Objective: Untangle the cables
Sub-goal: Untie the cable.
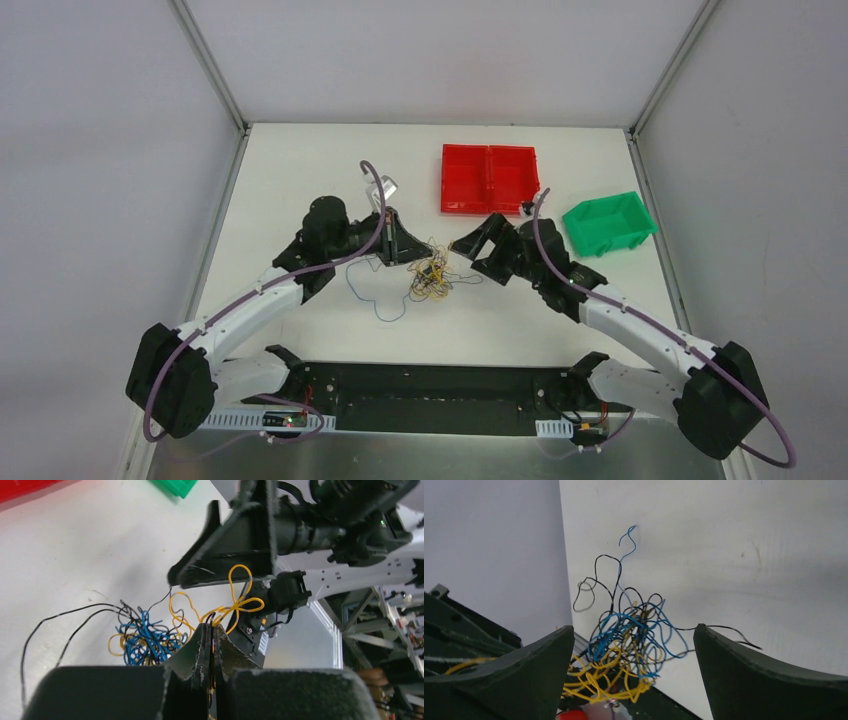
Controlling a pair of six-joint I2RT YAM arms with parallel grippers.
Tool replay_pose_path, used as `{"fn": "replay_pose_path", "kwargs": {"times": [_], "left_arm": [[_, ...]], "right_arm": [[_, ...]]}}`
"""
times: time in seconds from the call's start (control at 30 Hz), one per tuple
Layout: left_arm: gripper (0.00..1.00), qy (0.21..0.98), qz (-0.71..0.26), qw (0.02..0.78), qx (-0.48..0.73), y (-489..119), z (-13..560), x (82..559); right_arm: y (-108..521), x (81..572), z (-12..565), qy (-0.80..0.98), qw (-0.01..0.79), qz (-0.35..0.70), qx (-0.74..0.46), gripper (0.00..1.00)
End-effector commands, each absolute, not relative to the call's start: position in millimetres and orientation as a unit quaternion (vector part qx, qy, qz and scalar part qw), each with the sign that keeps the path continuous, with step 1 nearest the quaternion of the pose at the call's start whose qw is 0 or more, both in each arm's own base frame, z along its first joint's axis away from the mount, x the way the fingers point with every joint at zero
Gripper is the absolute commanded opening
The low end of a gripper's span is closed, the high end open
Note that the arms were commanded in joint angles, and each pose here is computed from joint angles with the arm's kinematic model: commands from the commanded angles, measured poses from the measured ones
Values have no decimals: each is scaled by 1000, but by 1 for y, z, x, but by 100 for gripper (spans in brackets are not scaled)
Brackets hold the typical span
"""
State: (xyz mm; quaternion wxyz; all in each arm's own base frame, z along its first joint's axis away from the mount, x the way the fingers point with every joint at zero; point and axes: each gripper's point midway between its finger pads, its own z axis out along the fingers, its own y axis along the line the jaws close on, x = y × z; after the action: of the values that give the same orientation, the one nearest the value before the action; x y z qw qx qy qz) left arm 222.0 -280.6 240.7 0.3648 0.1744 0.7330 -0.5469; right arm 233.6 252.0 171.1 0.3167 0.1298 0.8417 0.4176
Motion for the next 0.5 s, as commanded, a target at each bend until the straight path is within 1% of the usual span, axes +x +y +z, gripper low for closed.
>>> {"fn": "replay_pose_path", "kwargs": {"times": [0.0,0.07,0.1,0.27,0.3,0.47], "left_arm": [[0,687,-546,417,236,-302,264,223],[0,692,-533,427,233,-303,259,229],[0,695,-525,433,231,-303,256,233],[0,690,-498,462,249,-308,250,242],[0,688,-494,466,255,-310,249,243],[0,689,-482,472,262,-310,244,245]], "right_arm": [[284,233,189,804,184,507,252,93],[283,234,181,799,153,499,299,94],[276,233,171,802,140,478,330,94],[253,232,148,780,103,442,430,94],[246,233,145,778,104,433,444,94],[201,237,145,778,154,387,470,93]]}}
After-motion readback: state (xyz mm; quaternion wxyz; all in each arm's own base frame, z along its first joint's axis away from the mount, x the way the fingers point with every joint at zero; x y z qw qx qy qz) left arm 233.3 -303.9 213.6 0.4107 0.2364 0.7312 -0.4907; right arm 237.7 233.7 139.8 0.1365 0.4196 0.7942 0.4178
